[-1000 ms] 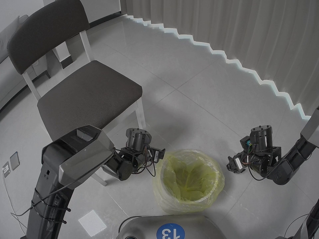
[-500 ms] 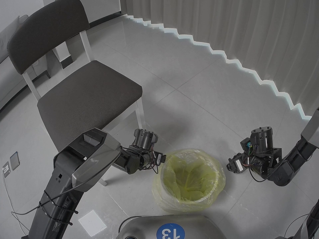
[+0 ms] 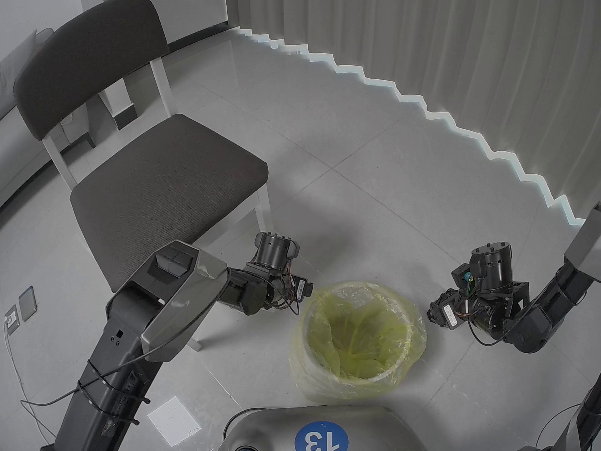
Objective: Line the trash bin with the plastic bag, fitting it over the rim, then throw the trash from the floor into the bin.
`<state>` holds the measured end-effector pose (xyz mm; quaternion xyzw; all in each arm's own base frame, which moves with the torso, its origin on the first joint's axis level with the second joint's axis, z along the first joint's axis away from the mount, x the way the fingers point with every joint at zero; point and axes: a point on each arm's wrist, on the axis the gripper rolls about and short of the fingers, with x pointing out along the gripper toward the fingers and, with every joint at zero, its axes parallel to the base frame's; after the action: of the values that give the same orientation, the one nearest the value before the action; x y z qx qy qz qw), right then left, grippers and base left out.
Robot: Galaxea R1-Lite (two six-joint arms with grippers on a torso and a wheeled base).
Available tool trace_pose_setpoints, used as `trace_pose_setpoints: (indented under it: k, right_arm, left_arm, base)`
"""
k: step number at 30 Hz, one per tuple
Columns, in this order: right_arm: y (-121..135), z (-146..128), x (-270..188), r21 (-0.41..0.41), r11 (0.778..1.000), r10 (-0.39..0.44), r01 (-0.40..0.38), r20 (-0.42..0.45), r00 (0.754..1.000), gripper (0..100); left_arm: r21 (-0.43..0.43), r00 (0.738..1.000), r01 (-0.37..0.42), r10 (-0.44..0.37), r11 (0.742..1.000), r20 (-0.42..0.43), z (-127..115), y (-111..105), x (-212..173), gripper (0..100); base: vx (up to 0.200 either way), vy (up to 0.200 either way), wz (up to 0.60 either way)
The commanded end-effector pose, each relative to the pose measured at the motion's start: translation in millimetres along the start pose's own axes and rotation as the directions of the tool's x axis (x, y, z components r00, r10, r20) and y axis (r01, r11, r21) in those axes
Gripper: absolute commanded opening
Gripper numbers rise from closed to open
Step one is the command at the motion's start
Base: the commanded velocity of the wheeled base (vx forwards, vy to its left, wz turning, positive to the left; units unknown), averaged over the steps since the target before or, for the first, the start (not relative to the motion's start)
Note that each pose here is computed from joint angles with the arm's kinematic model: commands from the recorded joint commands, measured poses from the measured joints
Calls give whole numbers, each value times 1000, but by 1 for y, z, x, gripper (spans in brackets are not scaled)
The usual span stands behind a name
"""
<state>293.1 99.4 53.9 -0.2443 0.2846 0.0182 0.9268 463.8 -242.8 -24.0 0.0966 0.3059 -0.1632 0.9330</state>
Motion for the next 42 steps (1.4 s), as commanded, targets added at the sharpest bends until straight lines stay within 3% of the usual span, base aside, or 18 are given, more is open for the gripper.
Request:
trace_pose_setpoints:
  k: [1, 10, 14, 19, 23, 33, 42]
  right_arm:
    - [7, -9, 12, -19, 1000, 10, -10, -42, 999, 100]
    - [25, -31, 66, -42, 999, 11, -17, -151, 989, 100]
    - [31, -36, 85, -44, 999, 8, -15, -165, 986, 100]
    - [41, -37, 110, -128, 991, 9, -31, -169, 986, 100]
    - [48, -34, 129, -143, 988, 19, -51, -214, 977, 100]
    - [53, -19, 146, -168, 982, 36, -85, -272, 962, 100]
    - [46, -13, 147, -159, 986, 1, -45, -272, 962, 100]
  left_arm:
    - [-19, 999, -10, 11, 1000, 39, 24, 11, -30, 100]
    - [-41, 991, 4, 2, 999, 137, 56, 20, -94, 100]
    - [-44, 985, 5, 3, 999, 173, 58, 22, -112, 100]
    - [-74, 962, 21, 0, 997, 273, 55, 26, -153, 100]
    - [-80, 951, 23, 3, 997, 309, 59, 30, -178, 100]
    - [-94, 941, 27, 6, 995, 338, 60, 42, -201, 100]
    - [-97, 933, 33, 4, 995, 360, 51, 44, -205, 100]
  base:
    - [0, 0, 0]
    - [0, 0, 0]
    - [0, 0, 0]
    - [0, 0, 0]
    - [0, 0, 0]
    - [0, 0, 0]
    - [0, 0, 0]
